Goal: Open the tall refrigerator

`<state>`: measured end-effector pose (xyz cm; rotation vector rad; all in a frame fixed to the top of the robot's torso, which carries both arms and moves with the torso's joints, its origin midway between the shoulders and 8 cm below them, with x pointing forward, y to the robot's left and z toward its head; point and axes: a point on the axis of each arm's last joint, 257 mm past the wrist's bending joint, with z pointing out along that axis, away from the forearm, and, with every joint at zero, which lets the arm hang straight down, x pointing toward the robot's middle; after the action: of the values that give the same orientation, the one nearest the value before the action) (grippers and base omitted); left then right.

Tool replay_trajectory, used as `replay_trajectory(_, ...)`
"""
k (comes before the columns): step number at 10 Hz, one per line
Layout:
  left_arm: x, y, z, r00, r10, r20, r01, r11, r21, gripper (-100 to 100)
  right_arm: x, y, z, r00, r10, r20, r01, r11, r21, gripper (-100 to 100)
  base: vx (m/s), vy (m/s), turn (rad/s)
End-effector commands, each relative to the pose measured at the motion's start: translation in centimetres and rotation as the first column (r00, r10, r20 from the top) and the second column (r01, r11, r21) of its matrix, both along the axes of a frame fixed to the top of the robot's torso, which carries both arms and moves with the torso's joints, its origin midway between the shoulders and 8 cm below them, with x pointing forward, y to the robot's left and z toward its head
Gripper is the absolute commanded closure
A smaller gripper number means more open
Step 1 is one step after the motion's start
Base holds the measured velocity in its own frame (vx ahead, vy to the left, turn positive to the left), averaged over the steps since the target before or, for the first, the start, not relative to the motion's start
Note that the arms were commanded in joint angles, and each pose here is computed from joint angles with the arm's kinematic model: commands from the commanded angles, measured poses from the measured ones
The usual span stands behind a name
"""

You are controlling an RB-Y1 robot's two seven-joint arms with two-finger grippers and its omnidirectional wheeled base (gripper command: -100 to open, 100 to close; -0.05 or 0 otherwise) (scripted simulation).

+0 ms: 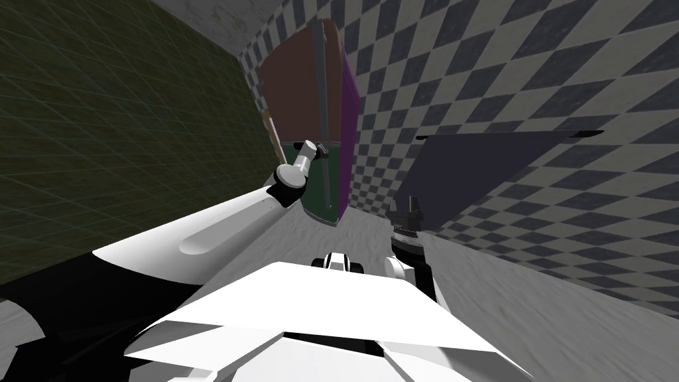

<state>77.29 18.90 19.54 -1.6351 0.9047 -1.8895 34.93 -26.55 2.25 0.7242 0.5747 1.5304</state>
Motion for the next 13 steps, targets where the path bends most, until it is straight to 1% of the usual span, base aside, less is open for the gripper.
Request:
replay_trajectory(1, -0.4, -2.9, -0.2, 0.9978, -0.065, -0.008, 0.065, 0.9979, 0.0, 100, 0.0, 0.0, 0.0, 1.0, 0.0, 0.0, 0.0, 1.0, 0.0, 0, -0.222, 0.375, -0.074)
replay_trajectory(3, -0.8, -5.9, 0.0, 0.9918, -0.128, -0.007, 0.128, 0.9918, 0.001, 100, 0.0, 0.0, 0.0, 1.0, 0.0, 0.0, 0.0, 1.0, 0.0, 0, -0.229, 0.369, -0.066)
replay_trajectory(4, -0.8, -5.9, 0.0, 0.9918, -0.128, -0.007, 0.128, 0.9918, 0.001, 100, 0.0, 0.0, 0.0, 1.0, 0.0, 0.0, 0.0, 1.0, 0.0, 0, -0.2, 0.312, -0.044)
replay_trajectory(6, -1.5, -8.9, 0.3, 0.9817, -0.191, -0.003, 0.191, 0.9817, 0.002, 100, 0.0, 0.0, 0.0, 1.0, 0.0, 0.0, 0.0, 1.0, 0.0, 0, -0.192, 0.365, -0.05)
replay_trajectory(7, -1.5, -8.9, 0.3, 0.9817, -0.191, -0.003, 0.191, 0.9817, 0.002, 100, 0.0, 0.0, 0.0, 1.0, 0.0, 0.0, 0.0, 1.0, 0.0, 0, -0.12, 0.257, -0.055)
replay_trajectory(8, -1.8, -10.4, 0.4, 0.975, -0.222, 0.0, 0.222, 0.975, 0.003, 100, 0.0, 0.0, 0.0, 1.0, 0.0, 0.0, 0.0, 1.0, 0.0, 0, -0.118, 0.271, -0.023)
replay_trajectory(9, -2.2, -11.9, 0.6, 0.9674, -0.253, 0.003, 0.253, 0.9674, 0.005, 100, 0.0, 0.0, 0.0, 1.0, 0.0, 0.0, 0.0, 1.0, 0.0, 0, -0.234, 0.303, -0.058)
replay_trajectory(10, -2.1, -11.2, 0.4, 0.9718, -0.236, 0.002, 0.236, 0.9718, 0.002, 100, 0.0, 0.0, 0.0, 1.0, 0.0, 0.0, 0.0, 1.0, 0.0, 0, -0.123, 0.129, -0.03)
replay_trajectory(12, -3.0, -13.9, 0.2, 0.9516, -0.307, -0.006, 0.307, 0.9516, 0.002, 100, 0.0, 0.0, 0.0, 1.0, 0.0, 0.0, 0.0, 1.0, 0.0, 0, -0.063, 0.247, -0.028)
replay_trajectory(13, -3.0, -13.9, 0.2, 0.9516, -0.307, -0.006, 0.307, 0.9516, 0.002, 100, 0.0, 0.0, 0.0, 1.0, 0.0, 0.0, 0.0, 1.0, 0.0, 0, -0.058, 0.305, -0.06)
